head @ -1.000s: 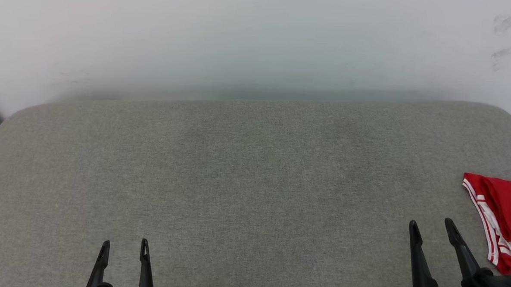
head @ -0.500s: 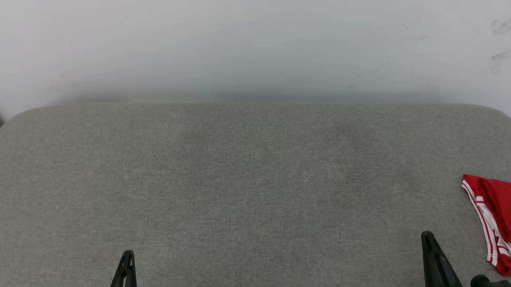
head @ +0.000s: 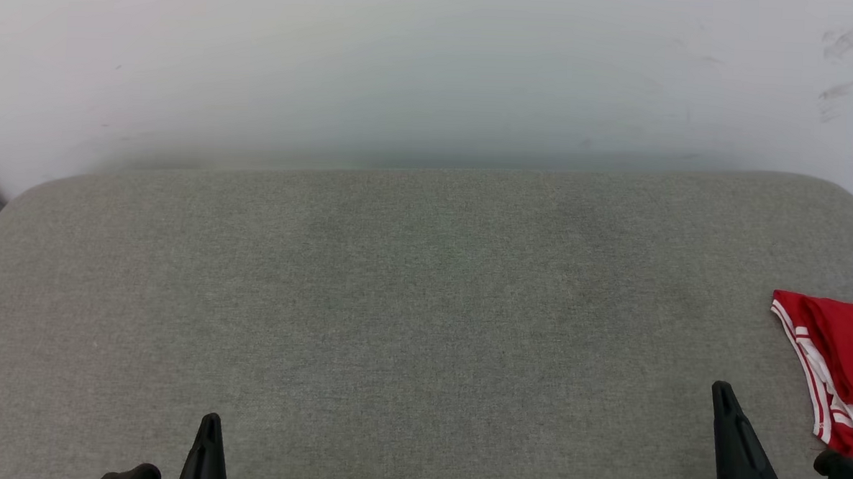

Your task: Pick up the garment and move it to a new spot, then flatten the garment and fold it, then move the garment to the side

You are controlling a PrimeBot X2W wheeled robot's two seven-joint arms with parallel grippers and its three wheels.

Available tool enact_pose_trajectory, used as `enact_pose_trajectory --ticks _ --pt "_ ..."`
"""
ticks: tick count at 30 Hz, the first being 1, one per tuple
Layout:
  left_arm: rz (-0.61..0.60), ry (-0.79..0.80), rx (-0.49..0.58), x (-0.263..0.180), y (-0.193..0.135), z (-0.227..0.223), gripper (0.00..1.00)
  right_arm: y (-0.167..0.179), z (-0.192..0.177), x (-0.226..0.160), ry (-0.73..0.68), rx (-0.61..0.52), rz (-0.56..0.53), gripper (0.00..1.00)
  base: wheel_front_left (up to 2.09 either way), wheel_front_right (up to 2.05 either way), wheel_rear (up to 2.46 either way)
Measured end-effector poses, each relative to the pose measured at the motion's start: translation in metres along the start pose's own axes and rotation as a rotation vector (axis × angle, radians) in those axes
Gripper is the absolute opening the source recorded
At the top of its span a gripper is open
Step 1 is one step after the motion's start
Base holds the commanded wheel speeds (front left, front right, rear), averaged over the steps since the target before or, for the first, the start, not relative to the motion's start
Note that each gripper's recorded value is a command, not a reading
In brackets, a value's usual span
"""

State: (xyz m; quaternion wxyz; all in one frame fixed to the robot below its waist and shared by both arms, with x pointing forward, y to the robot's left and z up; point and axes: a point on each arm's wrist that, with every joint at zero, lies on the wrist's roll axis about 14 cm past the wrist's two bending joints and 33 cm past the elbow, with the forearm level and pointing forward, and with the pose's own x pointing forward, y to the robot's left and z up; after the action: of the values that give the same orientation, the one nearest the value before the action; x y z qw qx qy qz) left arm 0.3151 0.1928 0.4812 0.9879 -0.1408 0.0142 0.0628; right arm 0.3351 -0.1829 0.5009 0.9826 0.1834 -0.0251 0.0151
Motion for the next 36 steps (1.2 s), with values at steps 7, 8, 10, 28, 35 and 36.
enact_pose_trajectory --ticks 7,8,10,28,35,36 --pt "0.007 0.025 -0.127 0.008 0.002 -0.002 0.00 -0.004 0.000 0.005 0.005 0.119 -0.020 0.00 0.00 0.00 0.00" --pt "0.007 0.028 -0.144 0.009 0.002 -0.002 0.00 -0.005 0.000 0.005 0.005 0.137 -0.025 0.00 0.00 0.00 0.00" --pt "0.009 0.035 -0.177 0.011 0.003 -0.003 0.00 -0.006 -0.001 0.007 0.009 0.168 -0.031 0.00 0.00 0.00 0.00" --pt "0.006 0.077 -0.457 0.025 0.002 -0.004 0.00 -0.011 -0.001 0.018 0.018 0.427 -0.064 0.00 0.00 0.00 0.00" --pt "0.001 0.086 -0.566 0.032 0.001 -0.003 0.00 -0.013 0.000 0.022 0.021 0.528 -0.073 0.00 0.00 0.00 0.00" --pt "-0.003 0.087 -0.580 0.033 0.000 -0.002 0.00 -0.013 -0.001 0.023 0.024 0.540 -0.075 0.00 0.00 0.00 0.00"
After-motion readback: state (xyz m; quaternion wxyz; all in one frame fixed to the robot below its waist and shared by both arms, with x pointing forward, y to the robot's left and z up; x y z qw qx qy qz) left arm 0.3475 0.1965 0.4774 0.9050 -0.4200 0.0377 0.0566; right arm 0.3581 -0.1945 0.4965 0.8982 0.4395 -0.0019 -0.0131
